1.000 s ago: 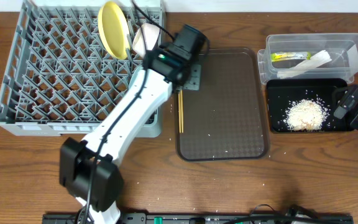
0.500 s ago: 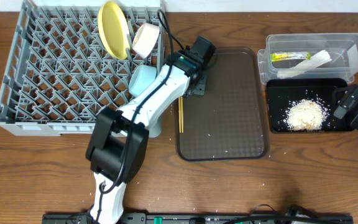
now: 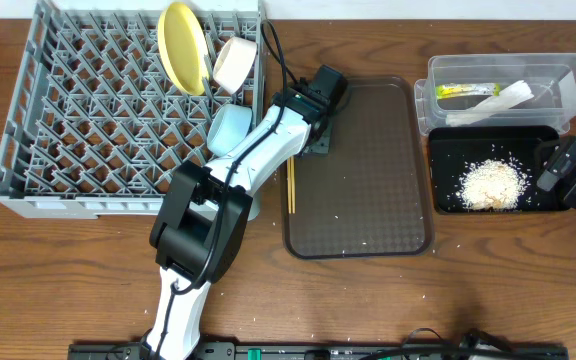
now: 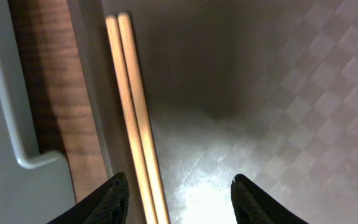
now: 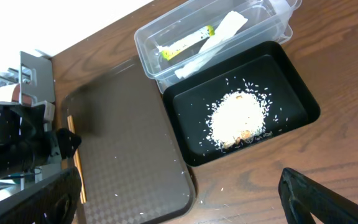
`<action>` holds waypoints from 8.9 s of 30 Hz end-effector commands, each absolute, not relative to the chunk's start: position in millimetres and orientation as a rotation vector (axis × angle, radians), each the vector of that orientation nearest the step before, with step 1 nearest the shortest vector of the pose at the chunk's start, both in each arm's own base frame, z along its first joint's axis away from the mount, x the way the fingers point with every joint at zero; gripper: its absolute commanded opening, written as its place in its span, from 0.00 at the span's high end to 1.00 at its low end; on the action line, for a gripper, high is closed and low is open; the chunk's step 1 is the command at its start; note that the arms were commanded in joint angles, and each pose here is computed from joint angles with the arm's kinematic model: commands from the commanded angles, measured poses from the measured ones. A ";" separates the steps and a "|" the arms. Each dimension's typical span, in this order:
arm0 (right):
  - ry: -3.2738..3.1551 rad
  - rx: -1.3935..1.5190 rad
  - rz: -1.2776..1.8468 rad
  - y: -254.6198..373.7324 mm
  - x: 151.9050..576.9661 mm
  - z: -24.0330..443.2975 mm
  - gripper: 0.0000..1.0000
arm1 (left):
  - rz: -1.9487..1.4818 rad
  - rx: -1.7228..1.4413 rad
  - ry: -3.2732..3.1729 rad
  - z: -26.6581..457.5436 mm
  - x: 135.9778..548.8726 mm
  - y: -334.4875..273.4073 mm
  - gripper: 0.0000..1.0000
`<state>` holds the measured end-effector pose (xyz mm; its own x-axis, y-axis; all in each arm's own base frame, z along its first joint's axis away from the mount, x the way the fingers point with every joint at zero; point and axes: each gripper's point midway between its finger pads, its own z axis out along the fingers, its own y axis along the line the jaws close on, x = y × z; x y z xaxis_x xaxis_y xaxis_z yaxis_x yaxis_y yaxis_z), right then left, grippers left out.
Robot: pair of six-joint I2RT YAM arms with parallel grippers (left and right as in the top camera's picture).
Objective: Sort waste into correct bins and load items into the dishwasher
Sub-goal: 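Lower the left gripper and grasp one wooden chopstick on the tray, then carry the chopstick with the left gripper into the dish rack, then release the chopstick in the rack and lift the left gripper, then move the left gripper to the second chopstick and grasp it, then carry the second chopstick with the left gripper into the dish rack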
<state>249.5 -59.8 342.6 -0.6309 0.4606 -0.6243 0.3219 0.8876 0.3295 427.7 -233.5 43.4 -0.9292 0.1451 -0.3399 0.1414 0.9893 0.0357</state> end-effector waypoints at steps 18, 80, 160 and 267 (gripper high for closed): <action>2.294 0.570 0.246 -60.1 249.6 345.5 0.01 | 0.016 -0.014 2.777 26.4 430.4 -224.3 0.50; 2.297 0.572 0.247 -60.5 250.4 344.6 0.01 | 0.006 0.082 2.779 34.4 414.2 -240.3 0.47; 2.297 0.572 0.247 -60.5 250.4 344.6 0.01 | 0.365 0.034 2.662 120.3 472.8 -1.8 0.78; 2.297 0.572 0.247 -60.5 250.4 344.6 0.01 | -0.019 0.179 2.795 -20.3 391.1 -247.1 0.92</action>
<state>250.5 -60.1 341.5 -0.6335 0.4618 -0.6208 0.3230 0.8869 0.3302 411.4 -253.2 3.1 -0.9070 0.0955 -0.4103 0.1104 0.9938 -0.0126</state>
